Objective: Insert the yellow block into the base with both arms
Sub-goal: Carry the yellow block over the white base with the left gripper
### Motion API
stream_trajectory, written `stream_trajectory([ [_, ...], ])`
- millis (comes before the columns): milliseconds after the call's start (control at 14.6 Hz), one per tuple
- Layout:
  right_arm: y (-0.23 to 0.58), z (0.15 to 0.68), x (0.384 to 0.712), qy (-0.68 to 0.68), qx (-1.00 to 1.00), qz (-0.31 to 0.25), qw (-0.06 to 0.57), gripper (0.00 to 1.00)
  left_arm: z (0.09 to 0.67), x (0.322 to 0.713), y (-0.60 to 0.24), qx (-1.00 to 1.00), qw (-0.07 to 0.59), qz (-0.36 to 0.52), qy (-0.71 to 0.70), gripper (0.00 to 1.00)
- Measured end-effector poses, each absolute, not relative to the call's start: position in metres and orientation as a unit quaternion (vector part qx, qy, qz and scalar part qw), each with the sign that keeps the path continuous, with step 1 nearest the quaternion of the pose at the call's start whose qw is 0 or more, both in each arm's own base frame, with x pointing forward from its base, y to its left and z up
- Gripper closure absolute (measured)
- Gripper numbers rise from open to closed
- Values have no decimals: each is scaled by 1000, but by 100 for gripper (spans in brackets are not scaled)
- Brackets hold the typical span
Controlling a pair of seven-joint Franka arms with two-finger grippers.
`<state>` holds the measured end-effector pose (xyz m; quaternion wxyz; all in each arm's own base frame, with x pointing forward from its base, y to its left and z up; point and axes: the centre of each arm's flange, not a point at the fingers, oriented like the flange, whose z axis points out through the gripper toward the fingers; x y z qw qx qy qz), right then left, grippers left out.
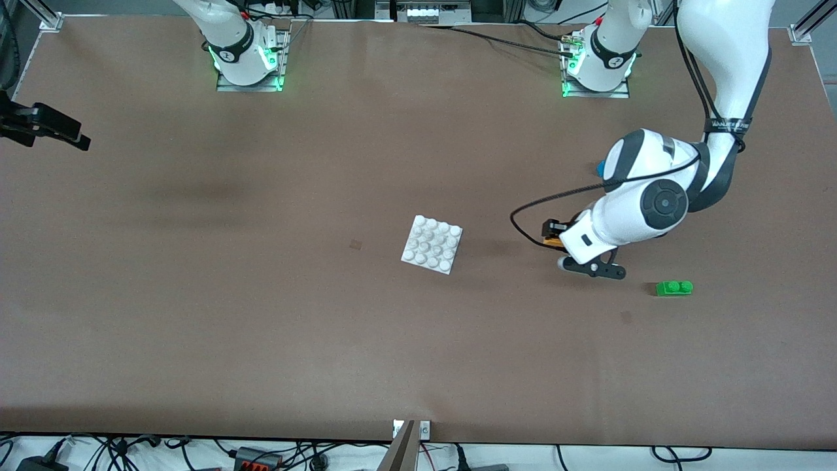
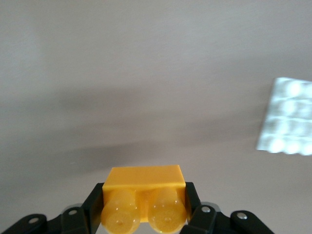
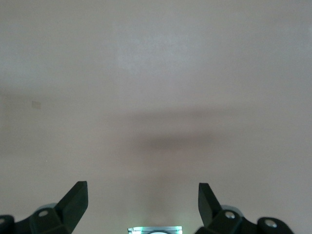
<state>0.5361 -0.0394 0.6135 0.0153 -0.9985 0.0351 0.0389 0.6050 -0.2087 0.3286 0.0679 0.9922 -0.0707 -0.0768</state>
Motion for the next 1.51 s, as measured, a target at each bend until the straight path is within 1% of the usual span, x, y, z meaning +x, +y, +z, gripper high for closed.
stream_trajectory([
  [137, -39, 609, 534, 35, -998, 40, 15, 0, 333, 596, -252, 992, 72, -77, -67, 32],
  [343, -39, 609, 534, 35, -998, 40, 15, 0, 326, 580, -327, 990, 77, -83, -81, 32],
  [480, -40, 609, 533, 36, -998, 39, 15, 0, 315, 572, -359, 989, 80, -90, -86, 32],
  [686, -47, 611, 534, 42, -998, 33, 14, 0, 292, 559, -389, 988, 81, -99, -86, 32],
  [823, -48, 611, 535, 44, -999, 29, 14, 0, 284, 557, -408, 989, 99, -72, -84, 32],
  [1165, -50, 611, 535, 46, -998, 30, 14, 0, 262, 538, -449, 987, 116, -46, -105, 32],
  [1508, -49, 610, 535, 45, -998, 30, 14, 0, 242, 536, -451, 990, 84, -32, -113, 32],
])
